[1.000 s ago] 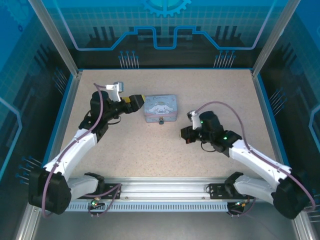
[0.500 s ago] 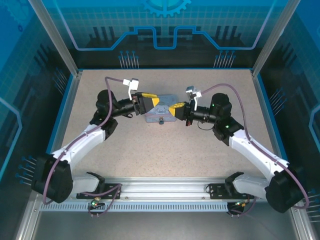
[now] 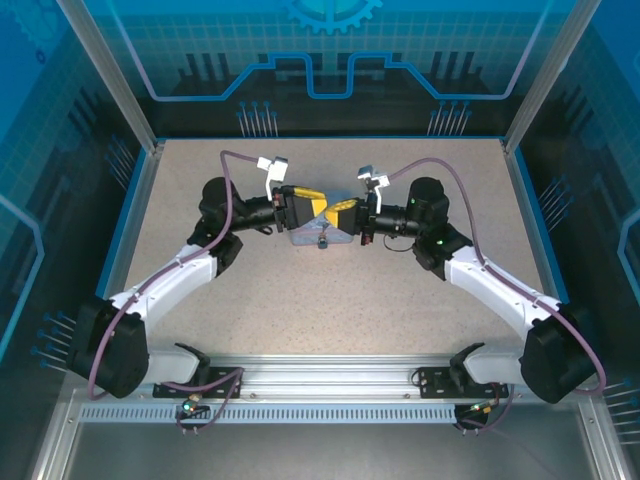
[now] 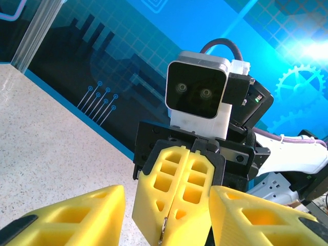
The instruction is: Unlock the padlock with the key
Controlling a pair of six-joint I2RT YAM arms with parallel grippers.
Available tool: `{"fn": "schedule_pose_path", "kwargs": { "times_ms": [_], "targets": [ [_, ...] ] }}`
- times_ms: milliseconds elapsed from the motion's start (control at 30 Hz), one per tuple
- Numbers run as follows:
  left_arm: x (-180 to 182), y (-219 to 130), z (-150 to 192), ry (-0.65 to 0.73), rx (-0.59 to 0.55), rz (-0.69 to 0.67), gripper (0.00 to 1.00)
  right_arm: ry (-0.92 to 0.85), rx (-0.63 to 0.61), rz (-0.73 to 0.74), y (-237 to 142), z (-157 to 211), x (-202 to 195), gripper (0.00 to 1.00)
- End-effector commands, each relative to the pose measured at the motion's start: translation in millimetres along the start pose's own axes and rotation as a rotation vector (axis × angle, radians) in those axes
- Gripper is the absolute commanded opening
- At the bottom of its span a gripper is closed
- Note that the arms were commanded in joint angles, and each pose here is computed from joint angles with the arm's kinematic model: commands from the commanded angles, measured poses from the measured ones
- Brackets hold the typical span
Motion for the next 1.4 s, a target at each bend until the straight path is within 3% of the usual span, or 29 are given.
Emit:
{"fn": "schedule_pose_path", "kwargs": {
  "times_ms": [0, 233, 667, 867, 967, 1067, 1367],
  "targets": [
    [-10.8, 6.0, -9.5, 0.057, 0.003, 0.053, 0.46, -0.043, -0.032, -0.046, 3.4, -15.8, 13.6, 0.04],
    [-11.4, 6.2, -7.0, 0.058, 0.021, 0.058, 0.36, -0.034, -0.035, -0.036, 5.8, -15.1, 12.7, 0.04],
    [-14.7, 4.7, -8.2, 0.075, 0.028, 0.051, 0.0, -0.003, -0.037, -0.005, 8.1, -14.8, 5.2, 0.05],
    [-16.4, 2.9, -10.4, 0.083, 0.014, 0.031, 0.0, 0.024, -0.05, 0.008, 0.5, -12.3, -0.7, 0.14],
    [-15.9, 1.0, -13.1, 0.077, -0.015, -0.001, 0.0, 0.023, -0.081, -0.019, -6.9, -15.7, 2.9, 0.32],
    [-15.1, -0.6, -14.7, 0.071, -0.041, -0.026, 0.0, 0.032, -0.088, -0.04, -11.6, -4.5, 2.9, 0.42],
    [-14.4, 2.4, -16.5, 0.051, -0.063, -0.008, 0.0, 0.02, -0.116, -0.081, -9.2, -6.4, 5.9, 0.51]
  ]
}}
Point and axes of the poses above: each hand's point on the last joint's axis, 136 mm out from that joint toward the fingers, its own y axis out along the fingers, its own x axis along the line the jaws close on, z = x × y, the point moved 6 cm from there along -y, back along the fingers, and after that the axes turned 5 degrees about y, right-handed, at the moved point
